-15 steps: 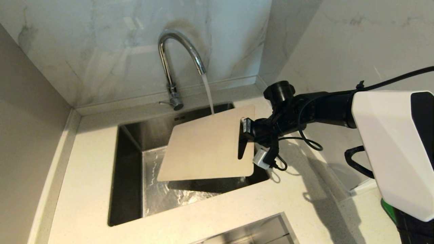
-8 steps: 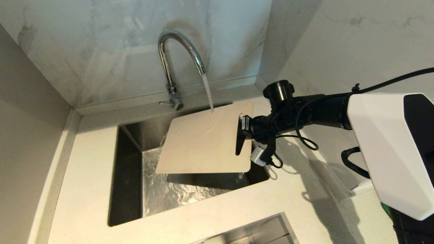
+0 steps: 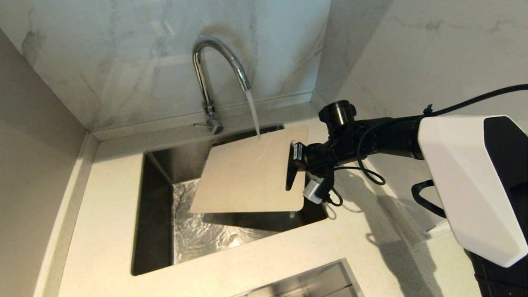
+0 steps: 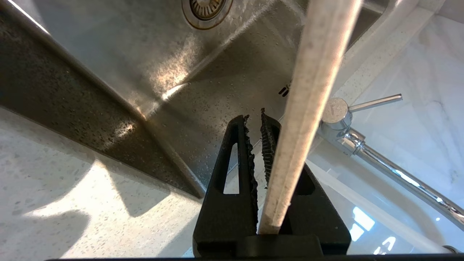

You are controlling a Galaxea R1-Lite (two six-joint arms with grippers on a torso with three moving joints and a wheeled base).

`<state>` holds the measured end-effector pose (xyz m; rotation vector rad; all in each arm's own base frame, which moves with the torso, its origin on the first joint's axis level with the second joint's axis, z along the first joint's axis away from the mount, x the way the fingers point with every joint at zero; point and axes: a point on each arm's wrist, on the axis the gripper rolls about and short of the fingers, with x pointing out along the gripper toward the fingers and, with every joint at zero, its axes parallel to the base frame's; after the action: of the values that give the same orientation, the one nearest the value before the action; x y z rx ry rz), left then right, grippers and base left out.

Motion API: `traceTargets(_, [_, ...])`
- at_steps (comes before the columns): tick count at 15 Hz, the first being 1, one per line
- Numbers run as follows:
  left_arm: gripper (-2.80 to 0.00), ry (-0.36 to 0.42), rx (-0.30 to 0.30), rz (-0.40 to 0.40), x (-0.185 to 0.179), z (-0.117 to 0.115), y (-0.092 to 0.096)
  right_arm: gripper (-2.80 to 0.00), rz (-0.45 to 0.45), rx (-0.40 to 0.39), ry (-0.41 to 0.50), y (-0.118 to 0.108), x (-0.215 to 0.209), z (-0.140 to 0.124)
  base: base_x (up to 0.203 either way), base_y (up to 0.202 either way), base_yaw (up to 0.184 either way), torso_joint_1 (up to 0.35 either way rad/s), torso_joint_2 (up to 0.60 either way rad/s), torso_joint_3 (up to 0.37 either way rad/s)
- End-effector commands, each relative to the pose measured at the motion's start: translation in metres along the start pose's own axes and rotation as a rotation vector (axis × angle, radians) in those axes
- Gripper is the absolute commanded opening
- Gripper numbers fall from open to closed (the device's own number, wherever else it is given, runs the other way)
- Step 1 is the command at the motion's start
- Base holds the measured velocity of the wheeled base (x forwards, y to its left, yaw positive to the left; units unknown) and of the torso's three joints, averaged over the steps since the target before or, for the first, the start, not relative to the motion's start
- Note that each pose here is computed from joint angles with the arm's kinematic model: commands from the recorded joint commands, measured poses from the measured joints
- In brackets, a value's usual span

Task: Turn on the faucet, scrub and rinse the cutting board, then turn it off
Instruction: Scrub the cutting board underwater

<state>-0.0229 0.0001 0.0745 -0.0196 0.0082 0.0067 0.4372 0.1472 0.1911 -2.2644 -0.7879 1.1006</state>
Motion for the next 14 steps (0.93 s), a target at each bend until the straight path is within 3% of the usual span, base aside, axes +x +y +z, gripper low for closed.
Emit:
traceTargets(1, [-2.8, 0.004, 0.0, 0.001, 0.0, -0.001, 0.0, -2.8, -0.002, -0.013, -0.004, 0.0, 0.0, 0.0, 0.0, 0.0, 0.0, 0.0, 0.0, 0.0])
traceTargets(14, [-2.8, 0.004, -0.002, 0.0, 0.0, -0.001, 0.0, -2.8, -0.041, 0.004, 0.006, -0.01, 0.012, 0.004, 0.0, 0.0, 0.0, 0.0, 0.0, 0.0])
